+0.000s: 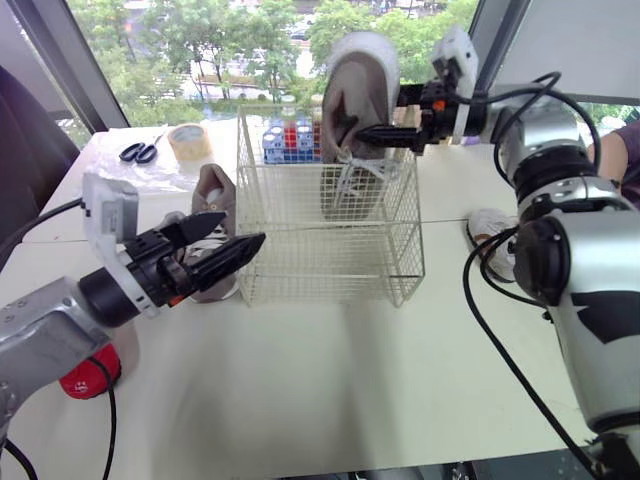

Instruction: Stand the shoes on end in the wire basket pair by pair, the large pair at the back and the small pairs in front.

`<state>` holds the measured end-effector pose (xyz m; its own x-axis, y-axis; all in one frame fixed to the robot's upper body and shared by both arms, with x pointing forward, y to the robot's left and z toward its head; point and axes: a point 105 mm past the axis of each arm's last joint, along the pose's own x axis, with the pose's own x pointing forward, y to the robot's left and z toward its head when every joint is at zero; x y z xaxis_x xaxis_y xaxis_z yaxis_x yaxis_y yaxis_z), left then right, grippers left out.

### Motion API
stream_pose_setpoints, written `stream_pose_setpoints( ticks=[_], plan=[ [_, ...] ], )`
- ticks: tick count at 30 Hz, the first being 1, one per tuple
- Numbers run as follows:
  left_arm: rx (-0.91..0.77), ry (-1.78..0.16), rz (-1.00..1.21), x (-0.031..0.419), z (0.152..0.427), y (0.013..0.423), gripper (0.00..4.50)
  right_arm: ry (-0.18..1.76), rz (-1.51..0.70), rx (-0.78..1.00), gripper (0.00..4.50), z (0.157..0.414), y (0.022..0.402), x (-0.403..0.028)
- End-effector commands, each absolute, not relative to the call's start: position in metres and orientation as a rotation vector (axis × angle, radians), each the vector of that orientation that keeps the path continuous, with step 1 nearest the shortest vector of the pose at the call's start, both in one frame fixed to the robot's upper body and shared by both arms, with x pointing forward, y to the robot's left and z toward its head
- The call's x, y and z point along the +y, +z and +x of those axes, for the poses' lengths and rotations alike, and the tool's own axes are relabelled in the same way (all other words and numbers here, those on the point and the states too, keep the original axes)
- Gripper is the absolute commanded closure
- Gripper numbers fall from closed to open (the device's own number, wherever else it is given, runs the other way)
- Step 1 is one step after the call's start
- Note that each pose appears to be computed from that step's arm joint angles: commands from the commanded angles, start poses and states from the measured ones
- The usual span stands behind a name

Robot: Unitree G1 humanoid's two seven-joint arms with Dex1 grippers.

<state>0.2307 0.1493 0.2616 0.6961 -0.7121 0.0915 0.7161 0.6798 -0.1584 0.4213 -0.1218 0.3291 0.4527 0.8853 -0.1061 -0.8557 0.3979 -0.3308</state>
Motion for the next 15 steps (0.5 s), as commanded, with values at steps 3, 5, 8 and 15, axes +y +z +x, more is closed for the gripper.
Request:
stream_pose_setpoints(
  ticks=[3, 5, 8, 15],
  plan=[
    [-0.06, -0.828, -0.197, 0.144, 0.229, 0.268, 0.0, 1.038, -0.339, -0.245, 0.04, 0.41, 0.374, -0.149],
    [-0.058, -0.833, -0.201, 0.143, 0.23, 0.267, 0.0, 1.052, -0.328, -0.237, 0.04, 0.406, 0.375, -0.157],
    [-0.049, -0.85, -0.209, 0.141, 0.232, 0.265, 0.0, 1.129, -0.284, -0.216, 0.04, 0.395, 0.376, -0.164],
    [-0.042, -0.881, -0.205, 0.138, 0.241, 0.266, 0.0, 1.103, -0.318, -0.14, 0.04, 0.402, 0.355, -0.167]
  ],
)
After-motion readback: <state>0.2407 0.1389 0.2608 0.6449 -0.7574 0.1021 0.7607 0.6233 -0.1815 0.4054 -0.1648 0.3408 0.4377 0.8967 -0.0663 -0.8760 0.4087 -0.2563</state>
